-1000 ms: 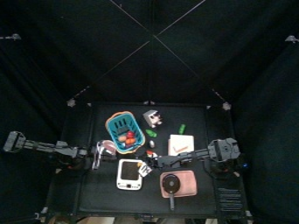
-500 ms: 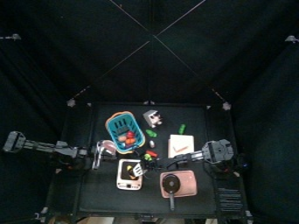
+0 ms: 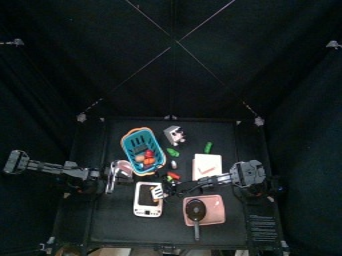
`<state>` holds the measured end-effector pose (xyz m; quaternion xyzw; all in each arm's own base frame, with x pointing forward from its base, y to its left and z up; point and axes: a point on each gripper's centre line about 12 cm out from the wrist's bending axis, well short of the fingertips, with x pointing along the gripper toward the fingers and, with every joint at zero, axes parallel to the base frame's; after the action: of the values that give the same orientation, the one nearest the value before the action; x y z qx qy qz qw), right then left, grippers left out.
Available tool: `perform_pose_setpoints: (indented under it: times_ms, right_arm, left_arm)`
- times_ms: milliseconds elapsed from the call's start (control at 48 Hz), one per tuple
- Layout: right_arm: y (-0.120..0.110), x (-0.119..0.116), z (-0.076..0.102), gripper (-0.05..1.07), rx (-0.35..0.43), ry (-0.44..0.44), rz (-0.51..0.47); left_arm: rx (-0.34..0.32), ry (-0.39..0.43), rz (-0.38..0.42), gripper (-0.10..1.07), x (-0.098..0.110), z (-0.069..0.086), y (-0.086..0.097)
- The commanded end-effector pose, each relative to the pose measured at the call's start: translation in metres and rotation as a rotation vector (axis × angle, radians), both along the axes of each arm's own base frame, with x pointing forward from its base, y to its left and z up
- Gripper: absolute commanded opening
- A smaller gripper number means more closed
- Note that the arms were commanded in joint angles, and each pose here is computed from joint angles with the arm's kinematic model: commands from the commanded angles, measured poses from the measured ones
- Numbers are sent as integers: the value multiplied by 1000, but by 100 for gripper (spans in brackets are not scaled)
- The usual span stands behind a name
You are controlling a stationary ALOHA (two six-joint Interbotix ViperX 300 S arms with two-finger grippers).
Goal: Place corn on stove
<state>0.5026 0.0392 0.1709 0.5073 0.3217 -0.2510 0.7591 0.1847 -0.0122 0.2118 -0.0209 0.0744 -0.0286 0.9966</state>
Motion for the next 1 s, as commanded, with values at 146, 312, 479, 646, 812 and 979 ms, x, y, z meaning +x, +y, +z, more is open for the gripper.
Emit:
perform_pose_setpoints:
  times_ms: [146, 312, 479, 646, 812, 979]
  right_arm:
    - [-8, 16, 41, 55, -3, -88, -156]
    - [-3, 27, 34, 55, 24, -114, -232]
    - [6, 28, 23, 55, 47, -100, -258]
    - [23, 32, 16, 55, 86, -71, -276]
    - [31, 41, 17, 55, 85, -51, -301]
    - [30, 41, 14, 56, 74, -24, -327]
  left_arm:
    - [7, -47, -4, 30, 6, 17, -1]
    - [18, -41, -10, 30, 7, 19, -1]
    - [23, -25, -11, 30, 9, 23, -2]
    - [20, -3, -13, 30, 9, 22, -2]
    - [19, 8, -13, 30, 9, 20, -2]
    - [18, 12, -14, 30, 8, 18, -2]
